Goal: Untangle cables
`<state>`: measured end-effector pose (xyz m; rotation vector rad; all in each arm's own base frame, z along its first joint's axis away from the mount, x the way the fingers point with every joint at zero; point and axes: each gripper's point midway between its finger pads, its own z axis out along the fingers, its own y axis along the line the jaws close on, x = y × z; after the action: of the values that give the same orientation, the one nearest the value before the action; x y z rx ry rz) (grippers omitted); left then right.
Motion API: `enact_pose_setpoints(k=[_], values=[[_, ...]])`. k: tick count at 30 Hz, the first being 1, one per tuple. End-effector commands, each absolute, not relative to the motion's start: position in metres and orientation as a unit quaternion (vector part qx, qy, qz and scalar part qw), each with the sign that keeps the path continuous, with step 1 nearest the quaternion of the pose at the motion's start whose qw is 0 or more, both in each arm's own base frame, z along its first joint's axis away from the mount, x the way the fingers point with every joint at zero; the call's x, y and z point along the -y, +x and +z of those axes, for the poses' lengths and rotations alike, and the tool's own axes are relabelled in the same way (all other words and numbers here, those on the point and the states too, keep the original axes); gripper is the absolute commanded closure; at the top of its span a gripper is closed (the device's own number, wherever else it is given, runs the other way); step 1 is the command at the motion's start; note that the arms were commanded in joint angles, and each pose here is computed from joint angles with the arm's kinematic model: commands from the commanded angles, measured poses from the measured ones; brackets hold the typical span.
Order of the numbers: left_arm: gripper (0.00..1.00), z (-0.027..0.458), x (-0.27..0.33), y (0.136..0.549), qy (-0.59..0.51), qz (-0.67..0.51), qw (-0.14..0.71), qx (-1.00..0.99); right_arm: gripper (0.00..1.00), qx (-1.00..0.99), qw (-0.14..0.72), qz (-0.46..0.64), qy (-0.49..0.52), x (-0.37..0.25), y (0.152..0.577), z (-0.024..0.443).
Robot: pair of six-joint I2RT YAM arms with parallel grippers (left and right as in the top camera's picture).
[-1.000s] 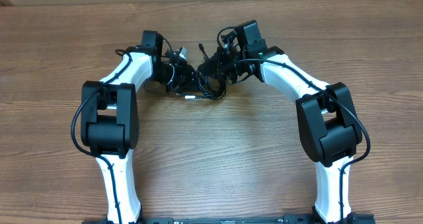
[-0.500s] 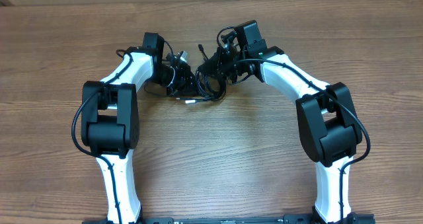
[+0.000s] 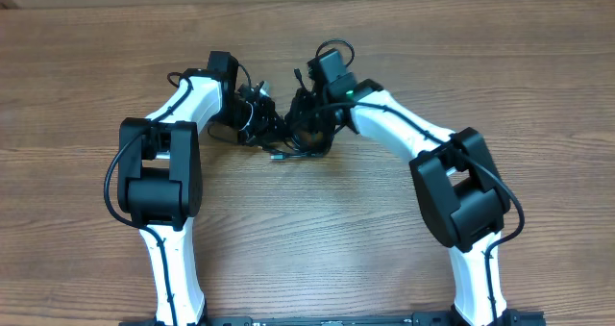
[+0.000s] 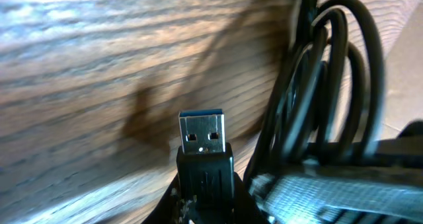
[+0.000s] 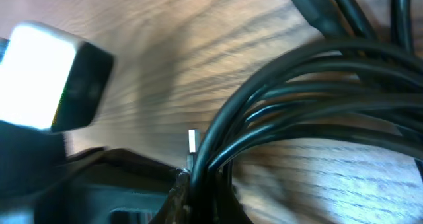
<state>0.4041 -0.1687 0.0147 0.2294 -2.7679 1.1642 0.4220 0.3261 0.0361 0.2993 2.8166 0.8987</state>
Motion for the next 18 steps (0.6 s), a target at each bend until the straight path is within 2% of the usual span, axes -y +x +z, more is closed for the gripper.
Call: enact_pose_setpoints(k=[1,4,8,9,10,11,12,15,18], values=[[0.96,0.008,0.164,0.401,0.078,0.379,0.072,0.919,0.96,-0.952,0.161,0.234,0.113,-0.313,0.434,0.050],[0.96,0.008,0.162,0.401,0.081,0.379,0.073,0.919,0.96,-0.955,0.173,0.216,0.109,-0.315,0.431,0.047],[0.96,0.008,0.162,0.401,0.081,0.379,0.073,0.919,0.91,-0.955,0.183,0.209,0.100,-0.323,0.426,0.043],[0.96,0.008,0.162,0.401,0.081,0.379,0.073,0.919,0.85,-0.956,0.186,0.205,0.099,-0.323,0.425,0.041],[0.96,0.008,0.162,0.401,0.081,0.379,0.073,0.919,0.66,-0.956,0.190,0.200,0.098,-0.323,0.424,0.040],[0.96,0.008,0.162,0.401,0.081,0.379,0.073,0.919,0.53,-0.956,0.191,0.199,0.096,-0.323,0.424,0.041],[0.96,0.008,0.162,0.401,0.081,0.379,0.072,0.919,0.45,-0.957,0.191,0.200,0.090,-0.324,0.424,0.041],[0.96,0.008,0.162,0.401,0.081,0.379,0.073,0.919,0.36,-0.955,0.179,0.233,0.049,-0.332,0.421,0.054],[0.96,0.008,0.162,0.400,0.082,0.379,0.075,0.919,0.34,-0.948,0.168,0.267,0.041,-0.332,0.423,0.073]])
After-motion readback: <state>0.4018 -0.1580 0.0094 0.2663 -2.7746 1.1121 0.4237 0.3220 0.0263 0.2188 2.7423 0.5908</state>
